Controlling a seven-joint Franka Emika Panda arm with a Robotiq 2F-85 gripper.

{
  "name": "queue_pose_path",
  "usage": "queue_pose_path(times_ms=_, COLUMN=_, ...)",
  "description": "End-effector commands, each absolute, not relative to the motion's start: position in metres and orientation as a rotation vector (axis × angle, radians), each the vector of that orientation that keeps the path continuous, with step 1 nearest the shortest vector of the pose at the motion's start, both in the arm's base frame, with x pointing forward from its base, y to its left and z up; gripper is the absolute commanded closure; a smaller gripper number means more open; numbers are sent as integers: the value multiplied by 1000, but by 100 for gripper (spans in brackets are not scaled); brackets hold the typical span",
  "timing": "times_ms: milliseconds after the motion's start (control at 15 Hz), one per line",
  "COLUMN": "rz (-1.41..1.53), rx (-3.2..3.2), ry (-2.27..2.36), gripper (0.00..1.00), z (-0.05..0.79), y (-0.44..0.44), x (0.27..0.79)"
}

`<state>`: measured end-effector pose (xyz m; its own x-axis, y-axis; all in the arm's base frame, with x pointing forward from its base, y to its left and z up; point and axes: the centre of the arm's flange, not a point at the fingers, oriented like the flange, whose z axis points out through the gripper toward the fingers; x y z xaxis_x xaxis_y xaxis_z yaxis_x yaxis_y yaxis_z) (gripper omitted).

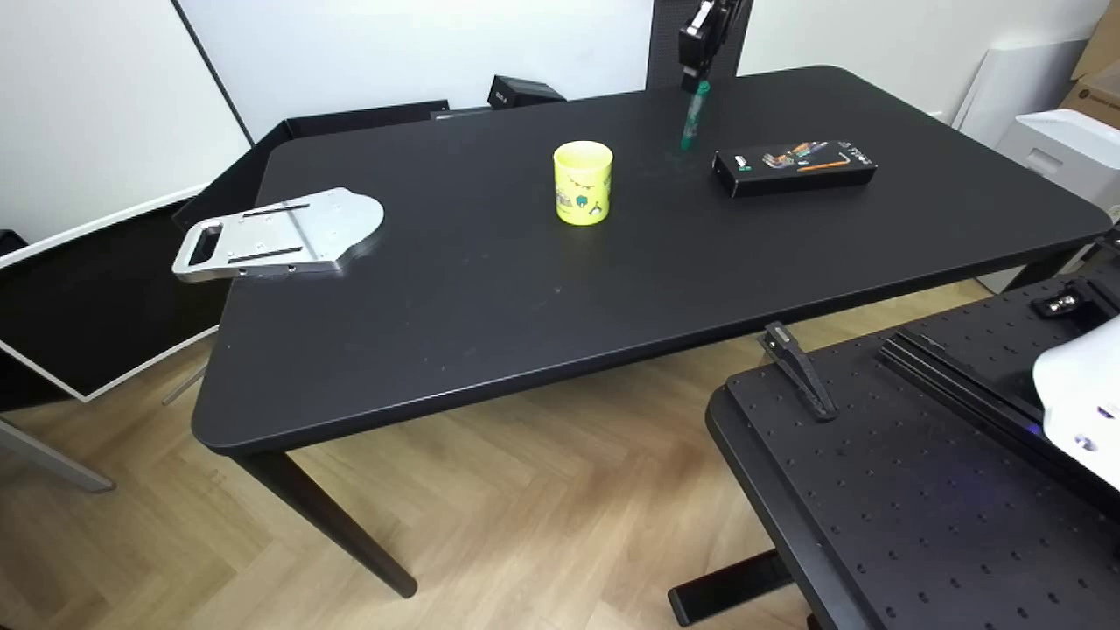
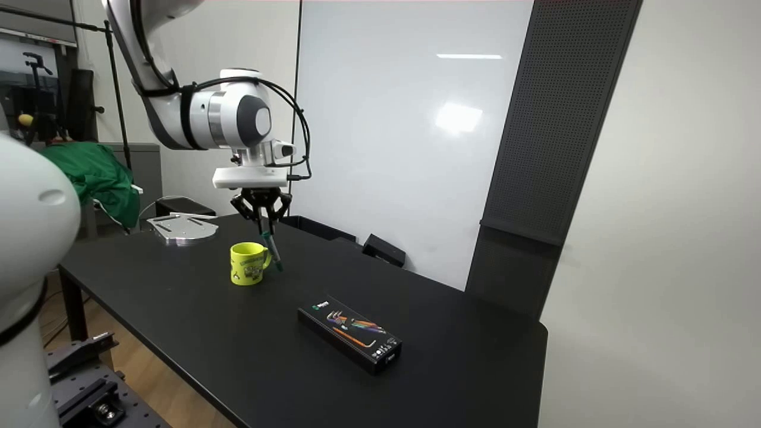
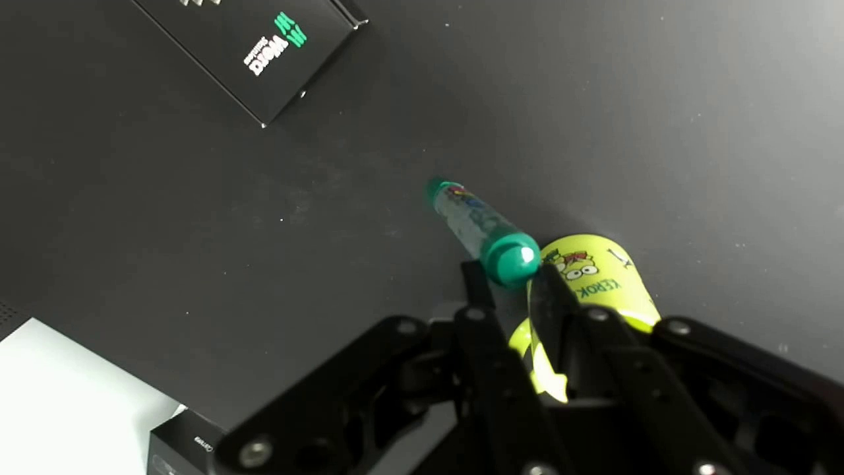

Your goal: Get the marker from the yellow mug and place it on the table

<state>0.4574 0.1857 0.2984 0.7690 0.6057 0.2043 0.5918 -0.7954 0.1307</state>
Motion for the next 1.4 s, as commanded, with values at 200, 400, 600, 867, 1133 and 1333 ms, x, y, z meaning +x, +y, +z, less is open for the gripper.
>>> queue_pose_path(times_ms=200, rz=644, rx=2810, ry=911, gripper=95, z=271, y=169, x=422)
queue_pose_path(times_ms=400, rz=710, rx=2785, ry=909, gripper=95, z=264, y=160, x=414)
queue_pose_path(times_ms=600, rz=725, rx=2756, ry=907, gripper=95, z=256, y=150, x=409)
queue_pose_path(times_ms=867, rz=715, rx=2746, ry=899, gripper=95, z=242, y=146, x=404)
queue_pose_path(times_ms=1133, rz=709, rx=2747, ry=880, gripper=95, z=228, y=149, x=398)
queue_pose_path(times_ms=1333, rz=718, rx=2750, ry=854, gripper=95, z=218, y=152, x=394)
